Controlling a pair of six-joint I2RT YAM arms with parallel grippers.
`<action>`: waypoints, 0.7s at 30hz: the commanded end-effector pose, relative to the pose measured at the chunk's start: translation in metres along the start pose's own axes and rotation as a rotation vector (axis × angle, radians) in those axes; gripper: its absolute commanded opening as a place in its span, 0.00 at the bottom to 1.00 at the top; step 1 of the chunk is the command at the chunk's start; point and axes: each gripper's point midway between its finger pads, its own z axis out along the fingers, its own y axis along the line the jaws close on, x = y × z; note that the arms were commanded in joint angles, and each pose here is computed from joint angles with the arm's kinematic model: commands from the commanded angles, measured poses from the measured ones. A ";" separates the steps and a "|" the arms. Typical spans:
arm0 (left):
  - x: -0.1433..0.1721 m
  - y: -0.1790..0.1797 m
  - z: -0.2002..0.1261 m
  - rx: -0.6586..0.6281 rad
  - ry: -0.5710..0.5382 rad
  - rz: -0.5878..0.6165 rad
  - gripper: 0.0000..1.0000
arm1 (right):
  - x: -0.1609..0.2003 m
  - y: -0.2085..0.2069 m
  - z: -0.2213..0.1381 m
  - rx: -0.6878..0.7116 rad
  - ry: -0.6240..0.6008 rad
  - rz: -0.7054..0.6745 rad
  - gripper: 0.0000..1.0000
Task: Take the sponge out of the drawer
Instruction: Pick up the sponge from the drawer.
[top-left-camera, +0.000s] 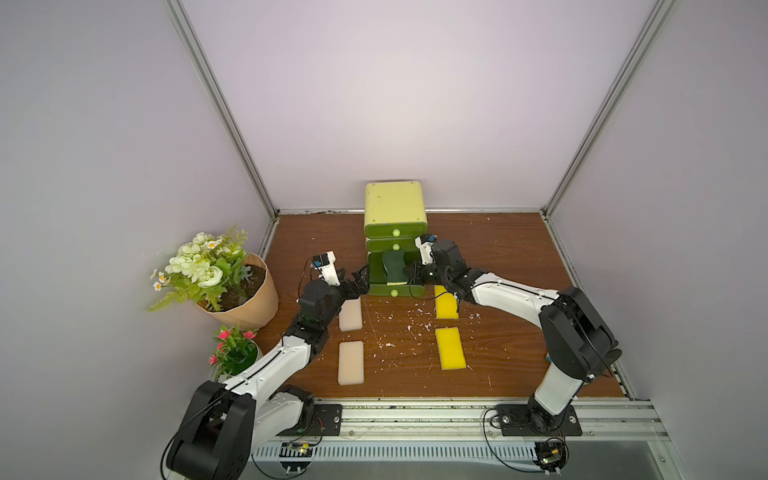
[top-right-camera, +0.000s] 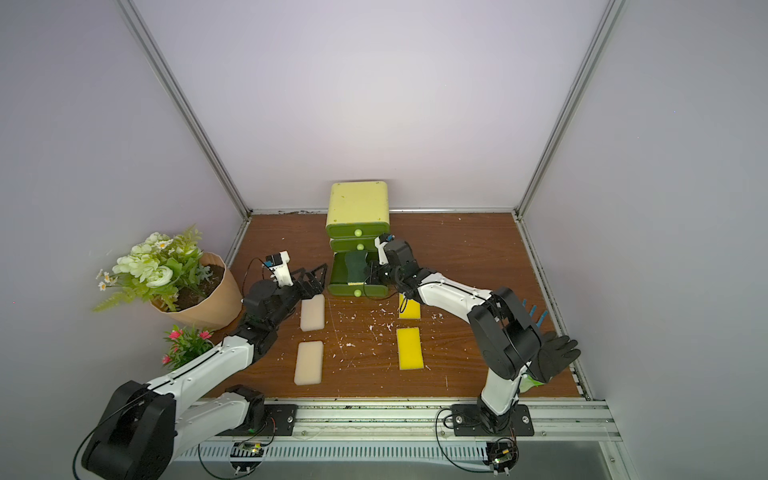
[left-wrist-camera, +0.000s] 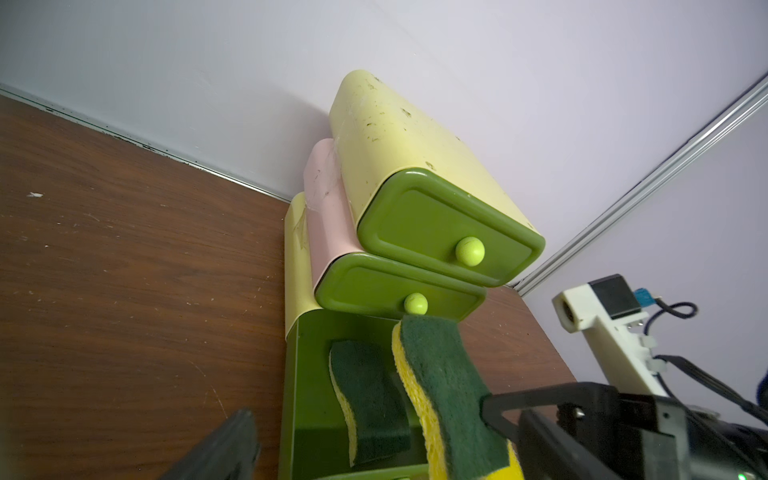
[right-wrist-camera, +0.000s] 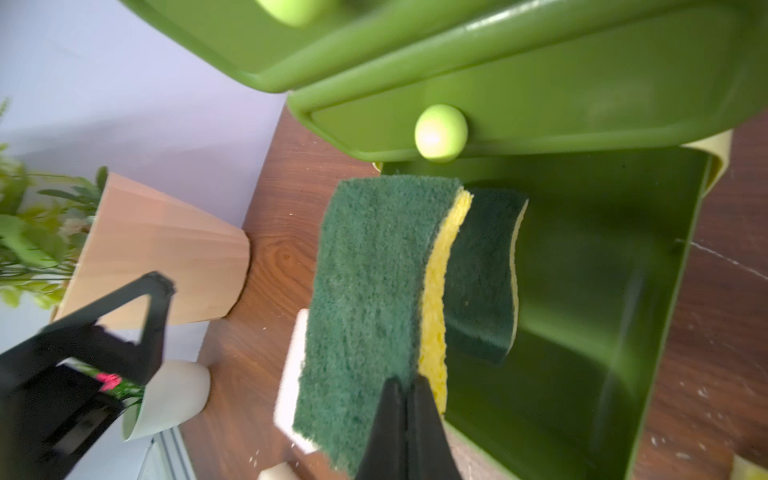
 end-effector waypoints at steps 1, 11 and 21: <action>-0.006 0.001 -0.001 -0.002 -0.020 0.016 1.00 | -0.018 0.018 -0.027 -0.057 -0.057 -0.017 0.00; -0.006 0.001 0.000 0.000 -0.018 0.013 1.00 | -0.014 -0.033 -0.098 0.128 -0.118 -0.069 0.00; -0.003 0.000 0.002 0.009 -0.011 0.004 1.00 | -0.002 -0.090 -0.162 0.372 -0.182 -0.116 0.00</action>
